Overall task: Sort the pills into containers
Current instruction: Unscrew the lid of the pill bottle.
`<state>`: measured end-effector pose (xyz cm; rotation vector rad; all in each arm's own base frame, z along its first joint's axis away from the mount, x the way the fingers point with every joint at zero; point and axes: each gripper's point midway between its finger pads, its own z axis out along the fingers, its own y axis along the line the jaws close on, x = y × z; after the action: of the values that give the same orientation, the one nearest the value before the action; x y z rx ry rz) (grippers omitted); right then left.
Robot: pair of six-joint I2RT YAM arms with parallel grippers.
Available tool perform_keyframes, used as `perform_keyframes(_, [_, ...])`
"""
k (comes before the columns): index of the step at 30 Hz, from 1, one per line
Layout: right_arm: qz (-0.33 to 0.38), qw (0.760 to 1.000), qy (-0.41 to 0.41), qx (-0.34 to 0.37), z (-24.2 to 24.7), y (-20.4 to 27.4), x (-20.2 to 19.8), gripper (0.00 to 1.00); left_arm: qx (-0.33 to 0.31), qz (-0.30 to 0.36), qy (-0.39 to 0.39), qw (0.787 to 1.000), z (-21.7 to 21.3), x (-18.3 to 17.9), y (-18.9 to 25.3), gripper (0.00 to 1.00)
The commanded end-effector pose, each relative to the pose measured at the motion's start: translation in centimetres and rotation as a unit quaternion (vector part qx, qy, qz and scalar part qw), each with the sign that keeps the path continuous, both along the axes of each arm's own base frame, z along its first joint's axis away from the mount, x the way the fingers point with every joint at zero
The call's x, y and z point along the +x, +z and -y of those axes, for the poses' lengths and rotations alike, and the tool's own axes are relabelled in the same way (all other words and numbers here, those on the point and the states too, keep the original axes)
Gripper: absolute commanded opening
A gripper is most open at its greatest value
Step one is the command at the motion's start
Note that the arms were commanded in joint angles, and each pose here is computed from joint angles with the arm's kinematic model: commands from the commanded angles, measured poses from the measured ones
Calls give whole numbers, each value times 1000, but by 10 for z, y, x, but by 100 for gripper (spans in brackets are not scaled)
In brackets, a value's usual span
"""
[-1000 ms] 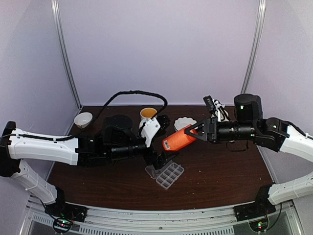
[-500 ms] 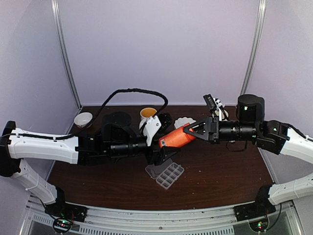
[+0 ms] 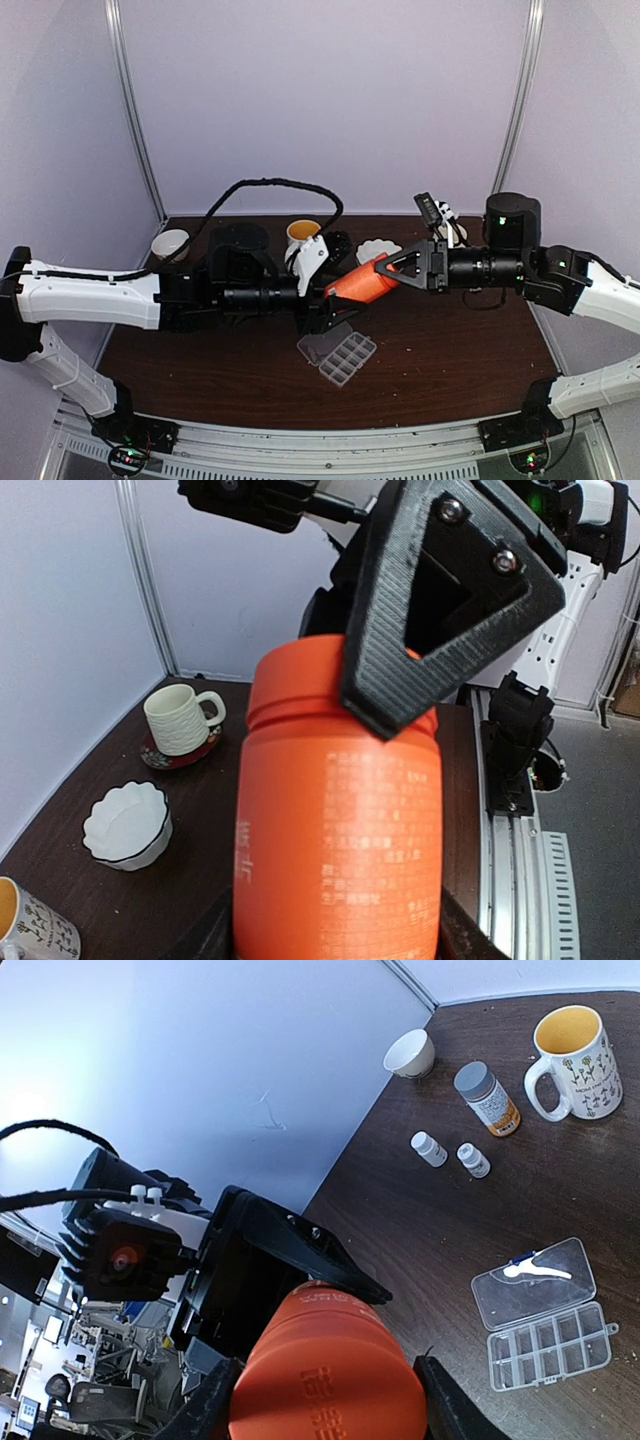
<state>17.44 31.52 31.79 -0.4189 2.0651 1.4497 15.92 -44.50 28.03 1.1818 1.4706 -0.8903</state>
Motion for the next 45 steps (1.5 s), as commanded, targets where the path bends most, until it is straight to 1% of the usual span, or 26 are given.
perform_keyframes(1, [127,989,75,26,0,35,-24,37,-87,-78,-100,988,0,-29,44,36])
perform_keyframes(5, [166,980,109,29,2,36,-37,36,-97,-108,-154,977,-3,-42,56,35])
perform_keyframes(7, [183,976,113,27,4,36,-39,35,-91,-120,-176,973,-2,-49,60,34])
perform_keyframes(12, [245,961,123,25,9,37,-45,35,-87,-156,-241,954,-1,-70,66,34])
perform_keyframes(20, [333,932,137,37,20,45,-60,35,-91,-188,-307,928,-5,-91,79,33])
perform_keyframes(22, [351,926,139,33,22,43,-61,37,-91,-188,-312,927,-5,-93,81,33])
perform_keyframes(23, [357,924,134,30,24,42,-61,42,-90,-185,-308,929,-5,-92,81,32])
perform_keyframes(24, [360,924,126,27,25,43,-59,55,-89,-177,-299,933,-6,-90,81,32])
perform_keyframes(26, [358,927,109,21,28,45,-54,76,-84,-156,-276,945,-9,-84,79,32])
perform_keyframes(28, [333,941,65,5,33,48,-40,93,-69,-133,-240,959,-11,-74,75,31])
perform_keyframes(29, [306,951,50,-5,36,46,-34,98,-57,-119,-216,967,-14,-68,73,31])
perform_keyframes(30, [291,955,47,-1,37,50,-34,99,-40,-105,-192,975,-15,-62,66,30])
perform_keyframes(32, [252,967,42,10,37,53,-34,100,-16,-62,-135,989,-23,-48,61,30])
perform_keyframes(34, [196,980,36,9,35,50,-32,100,2,-12,-98,995,-29,-40,57,30])
perform_keyframes(37, [95,994,42,14,26,41,-32,100,22,58,-45,997,-38,-26,57,30])
perform_keyframes(39, [39,998,47,23,19,36,-33,100,26,92,-10,995,-43,-16,61,30])
perform_keyframes(42, [-2,996,58,61,13,44,-37,100,33,134,9,990,-45,-11,66,30])
perform_keyframes(45, [-3,996,42,84,15,54,-35,100,50,154,22,987,-45,-7,67,30])
